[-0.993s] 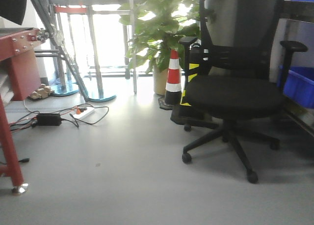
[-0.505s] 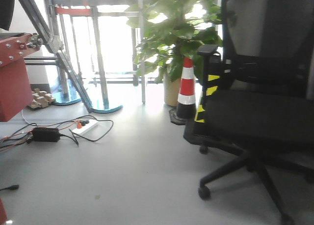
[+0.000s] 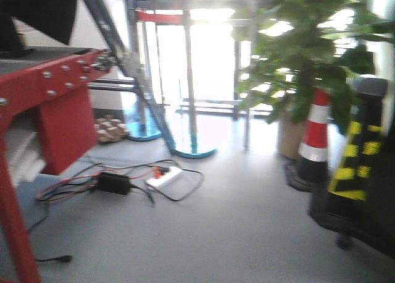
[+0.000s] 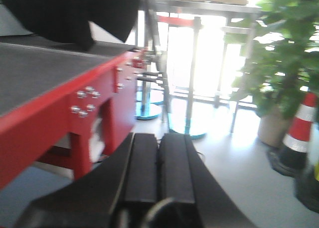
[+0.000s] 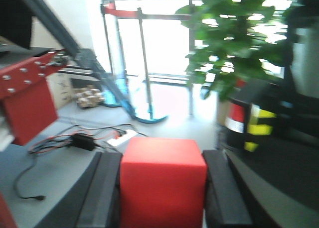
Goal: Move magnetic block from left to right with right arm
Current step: 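Turn the base toward the second carpeted table, cube still held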
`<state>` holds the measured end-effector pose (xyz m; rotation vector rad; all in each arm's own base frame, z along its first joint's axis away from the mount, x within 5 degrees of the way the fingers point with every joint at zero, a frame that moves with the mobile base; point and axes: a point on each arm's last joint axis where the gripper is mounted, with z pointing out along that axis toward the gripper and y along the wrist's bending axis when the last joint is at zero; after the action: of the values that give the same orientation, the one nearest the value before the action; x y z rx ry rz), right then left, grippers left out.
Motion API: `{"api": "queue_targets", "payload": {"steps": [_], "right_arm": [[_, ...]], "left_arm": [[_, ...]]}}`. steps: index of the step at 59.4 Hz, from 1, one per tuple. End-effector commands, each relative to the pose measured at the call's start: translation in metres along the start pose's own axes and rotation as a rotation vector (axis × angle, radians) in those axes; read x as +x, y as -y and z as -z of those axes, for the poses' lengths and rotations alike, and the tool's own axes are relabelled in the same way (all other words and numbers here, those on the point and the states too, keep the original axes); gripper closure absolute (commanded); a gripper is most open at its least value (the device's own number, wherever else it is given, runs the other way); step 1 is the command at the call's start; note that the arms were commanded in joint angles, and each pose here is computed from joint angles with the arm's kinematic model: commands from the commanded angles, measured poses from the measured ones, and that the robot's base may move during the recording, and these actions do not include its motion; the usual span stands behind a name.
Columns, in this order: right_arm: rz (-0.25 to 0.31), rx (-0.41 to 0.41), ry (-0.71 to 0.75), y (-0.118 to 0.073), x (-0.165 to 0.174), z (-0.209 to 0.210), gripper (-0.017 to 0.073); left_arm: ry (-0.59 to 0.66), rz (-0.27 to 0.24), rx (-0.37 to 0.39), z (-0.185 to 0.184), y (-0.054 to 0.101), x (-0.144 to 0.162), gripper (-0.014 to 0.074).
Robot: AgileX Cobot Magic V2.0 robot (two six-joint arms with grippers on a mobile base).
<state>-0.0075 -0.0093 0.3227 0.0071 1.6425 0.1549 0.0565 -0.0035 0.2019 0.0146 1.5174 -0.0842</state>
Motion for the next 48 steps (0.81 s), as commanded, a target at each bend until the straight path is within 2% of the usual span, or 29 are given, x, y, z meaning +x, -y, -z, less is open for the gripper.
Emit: {"api": "queue_targets", "payload": {"steps": [1, 48], "right_arm": [[0.016, -0.007, 0.12, -0.001, -0.0143, 0.0072, 0.0386], [0.016, -0.007, 0.12, -0.001, -0.0143, 0.0072, 0.0386]], "left_arm": [[0.093, 0.005, 0.011, 0.001, 0.0006, -0.006, 0.071], [0.093, 0.005, 0.011, 0.001, 0.0006, -0.006, 0.071]]}}
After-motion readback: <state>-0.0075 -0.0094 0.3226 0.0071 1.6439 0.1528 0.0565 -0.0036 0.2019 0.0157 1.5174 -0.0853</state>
